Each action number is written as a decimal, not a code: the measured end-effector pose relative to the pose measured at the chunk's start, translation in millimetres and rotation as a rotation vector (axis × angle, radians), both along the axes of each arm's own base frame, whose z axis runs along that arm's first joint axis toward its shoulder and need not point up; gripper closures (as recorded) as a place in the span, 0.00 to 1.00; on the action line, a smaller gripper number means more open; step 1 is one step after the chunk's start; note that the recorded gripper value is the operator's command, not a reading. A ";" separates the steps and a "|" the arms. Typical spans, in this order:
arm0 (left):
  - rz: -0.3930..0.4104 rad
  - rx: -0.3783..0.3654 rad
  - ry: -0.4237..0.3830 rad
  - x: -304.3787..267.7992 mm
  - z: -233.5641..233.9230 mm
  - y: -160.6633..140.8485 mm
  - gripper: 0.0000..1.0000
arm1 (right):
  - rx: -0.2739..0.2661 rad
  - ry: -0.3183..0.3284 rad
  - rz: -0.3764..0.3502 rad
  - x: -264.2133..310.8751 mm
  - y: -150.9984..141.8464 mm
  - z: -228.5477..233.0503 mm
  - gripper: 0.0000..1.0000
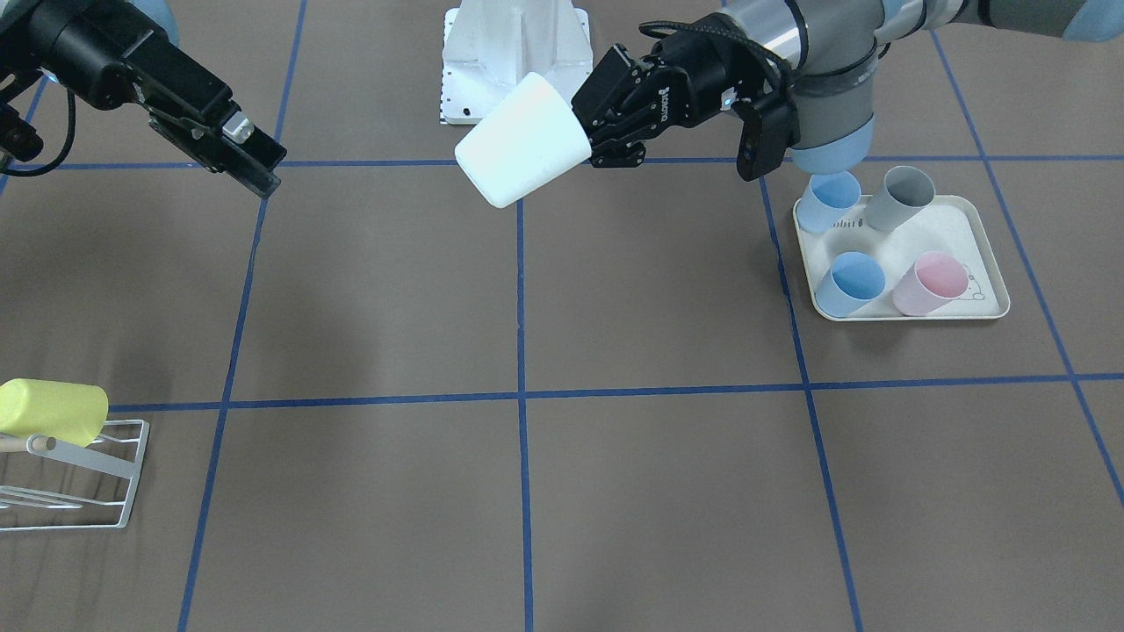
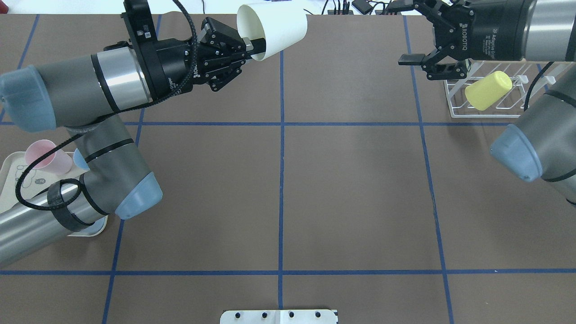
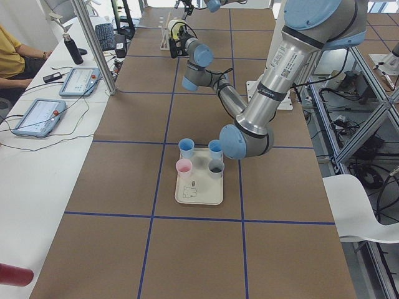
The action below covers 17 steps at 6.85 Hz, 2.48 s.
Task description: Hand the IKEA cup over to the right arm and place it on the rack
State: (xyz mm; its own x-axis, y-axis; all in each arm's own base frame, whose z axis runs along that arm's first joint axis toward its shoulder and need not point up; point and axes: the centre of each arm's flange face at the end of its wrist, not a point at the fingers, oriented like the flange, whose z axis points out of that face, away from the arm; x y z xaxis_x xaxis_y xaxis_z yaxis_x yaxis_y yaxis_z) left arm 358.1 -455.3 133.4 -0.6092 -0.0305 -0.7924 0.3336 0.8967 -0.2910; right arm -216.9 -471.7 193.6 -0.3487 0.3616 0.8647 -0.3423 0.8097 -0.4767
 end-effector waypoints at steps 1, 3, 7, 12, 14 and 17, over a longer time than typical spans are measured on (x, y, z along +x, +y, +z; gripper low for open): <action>-0.007 -0.002 0.043 3.8 -0.2 3.2 1.00 | -0.026 -0.078 0.021 -14.0 7.6 -3.8 0.02; 0.007 0.002 0.110 12.2 6.6 -0.6 1.00 | -0.056 -0.231 0.045 -44.5 30.1 -12.9 0.02; 0.045 0.006 0.174 25.8 8.9 -1.6 1.00 | -0.087 -0.341 0.075 -69.9 47.6 -20.3 0.02; 0.086 -0.008 0.176 49.0 -8.7 5.7 1.00 | -0.096 -0.363 0.107 -80.8 46.1 -26.1 0.02; 0.089 -0.009 0.177 50.0 -8.7 6.3 1.00 | -0.098 -0.363 0.099 -88.0 49.1 -26.7 0.02; 0.094 -0.012 0.174 53.2 -8.2 8.1 1.00 | -0.094 -0.373 0.104 -91.6 49.8 -32.1 0.02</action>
State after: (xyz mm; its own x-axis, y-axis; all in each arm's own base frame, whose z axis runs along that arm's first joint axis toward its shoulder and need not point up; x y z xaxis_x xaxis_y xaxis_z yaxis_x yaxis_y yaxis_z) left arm 411.3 -447.3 125.1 -0.7311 -0.1024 -0.6746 0.1922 0.9177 -0.3476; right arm -308.5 -421.8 161.5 -0.6718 0.3794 0.6362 -0.2091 0.7268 -0.6543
